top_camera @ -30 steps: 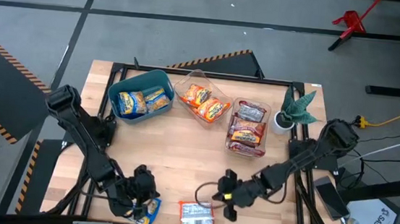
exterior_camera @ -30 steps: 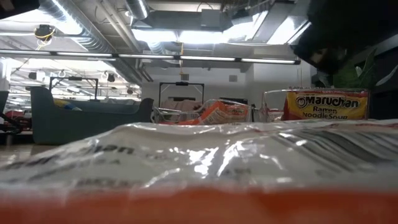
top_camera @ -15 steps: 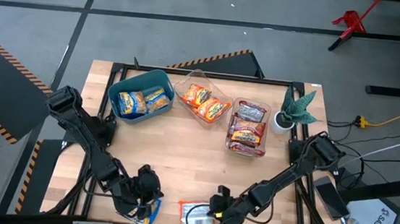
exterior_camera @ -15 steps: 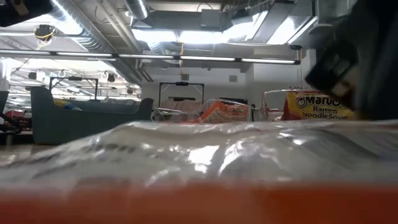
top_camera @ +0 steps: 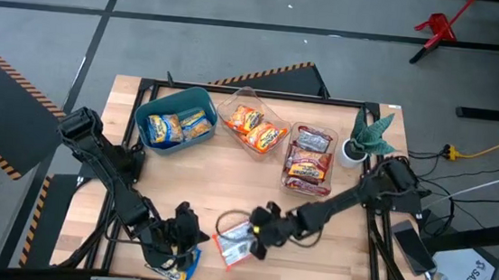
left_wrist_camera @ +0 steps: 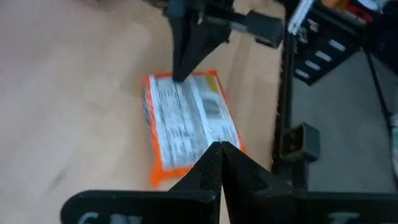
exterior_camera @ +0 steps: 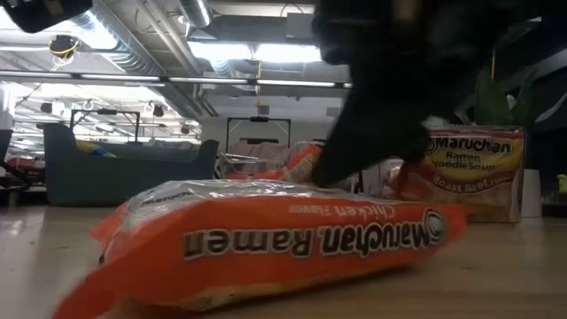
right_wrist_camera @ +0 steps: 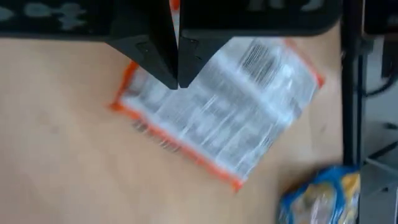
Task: Sort Maruchan noodles
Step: Put the orange noodle pack into the left transparent bin
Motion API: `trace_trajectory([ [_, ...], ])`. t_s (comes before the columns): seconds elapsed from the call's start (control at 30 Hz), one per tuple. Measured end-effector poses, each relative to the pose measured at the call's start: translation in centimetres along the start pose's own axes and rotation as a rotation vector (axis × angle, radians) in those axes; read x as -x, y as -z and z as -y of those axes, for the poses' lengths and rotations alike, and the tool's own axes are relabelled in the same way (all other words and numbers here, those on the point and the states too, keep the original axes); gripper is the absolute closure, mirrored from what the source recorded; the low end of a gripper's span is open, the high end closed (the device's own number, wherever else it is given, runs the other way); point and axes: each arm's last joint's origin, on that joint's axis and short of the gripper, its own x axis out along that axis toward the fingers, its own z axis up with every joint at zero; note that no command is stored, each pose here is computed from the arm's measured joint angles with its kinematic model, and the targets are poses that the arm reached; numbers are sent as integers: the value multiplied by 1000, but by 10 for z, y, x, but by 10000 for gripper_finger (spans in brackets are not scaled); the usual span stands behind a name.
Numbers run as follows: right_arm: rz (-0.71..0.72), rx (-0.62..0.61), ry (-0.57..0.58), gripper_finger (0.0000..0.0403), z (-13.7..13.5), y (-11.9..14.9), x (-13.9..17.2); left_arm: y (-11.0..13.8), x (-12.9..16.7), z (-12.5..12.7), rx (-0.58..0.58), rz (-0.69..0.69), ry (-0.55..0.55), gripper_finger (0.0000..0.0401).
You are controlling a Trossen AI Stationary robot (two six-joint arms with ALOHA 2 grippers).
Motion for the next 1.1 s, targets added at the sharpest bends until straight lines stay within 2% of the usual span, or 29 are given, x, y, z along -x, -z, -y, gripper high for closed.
trace_trajectory([
  [0.1, 26, -16, -24, 402, 7, -17, 5, -3, -2, -3, -26, 57, -44, 401],
  [0.23, 115, -5, -71, 402, 0, -35, 29, 0, -17, -21, -4, 77, -84, 401],
  [0.47, 295, 58, -110, 402, -14, -57, 83, 12, -38, -50, 168, 179, 62, 401],
  [0.67, 391, 34, -158, 402, -19, -70, 119, 13, -42, -60, 207, 215, 81, 401],
  [0.87, 329, 100, -271, 402, -20, -73, 120, 8, -41, -53, 158, 187, 132, 401],
  [1.1, 250, 123, -231, 402, -24, -55, 97, 2, -47, -59, 113, 168, 129, 401],
])
